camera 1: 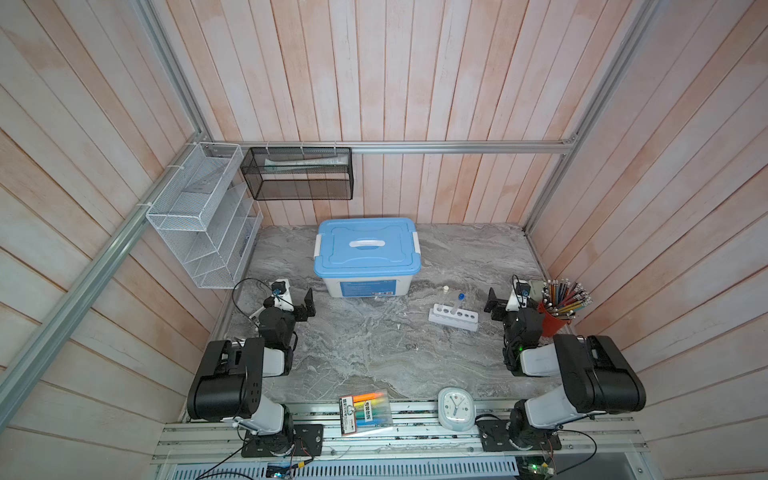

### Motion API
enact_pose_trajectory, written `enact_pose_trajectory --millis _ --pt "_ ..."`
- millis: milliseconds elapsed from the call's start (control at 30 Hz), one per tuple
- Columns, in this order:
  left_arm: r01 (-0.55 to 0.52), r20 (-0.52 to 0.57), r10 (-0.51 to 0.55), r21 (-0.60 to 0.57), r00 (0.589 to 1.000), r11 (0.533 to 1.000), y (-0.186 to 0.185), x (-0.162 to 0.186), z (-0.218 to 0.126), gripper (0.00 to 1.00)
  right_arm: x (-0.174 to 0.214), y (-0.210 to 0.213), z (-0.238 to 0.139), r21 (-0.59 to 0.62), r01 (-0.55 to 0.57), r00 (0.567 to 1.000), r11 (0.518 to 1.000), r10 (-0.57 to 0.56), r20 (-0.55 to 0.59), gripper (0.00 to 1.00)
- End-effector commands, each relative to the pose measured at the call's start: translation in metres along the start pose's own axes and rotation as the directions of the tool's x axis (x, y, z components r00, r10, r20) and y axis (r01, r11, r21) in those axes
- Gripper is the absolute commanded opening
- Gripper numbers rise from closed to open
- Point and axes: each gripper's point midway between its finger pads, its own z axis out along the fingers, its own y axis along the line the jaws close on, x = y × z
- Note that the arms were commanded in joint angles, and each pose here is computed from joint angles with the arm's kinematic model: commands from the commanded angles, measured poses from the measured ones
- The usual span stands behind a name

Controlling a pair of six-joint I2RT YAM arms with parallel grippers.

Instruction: Organize the chemistry lab equipment

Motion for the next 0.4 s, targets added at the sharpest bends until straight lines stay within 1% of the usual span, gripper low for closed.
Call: enact_pose_trajectory --millis 0,367 --pt "-0.012 0.008 0.013 -0.004 1.0 1.0 0.0002 -0.0044 0.004 1.0 -0.0054 0.0009 0.0048 -0.007 -0.004 1.0 1.0 0.004 0.011 0.98" --pt "-0.015 0.006 0.015 -0.004 1.0 1.0 -0.0005 -0.004 0.0043 1.0 -0.0037 0.0003 0.0061 -0.013 -0.007 1.0 1.0 0.007 0.002 0.98"
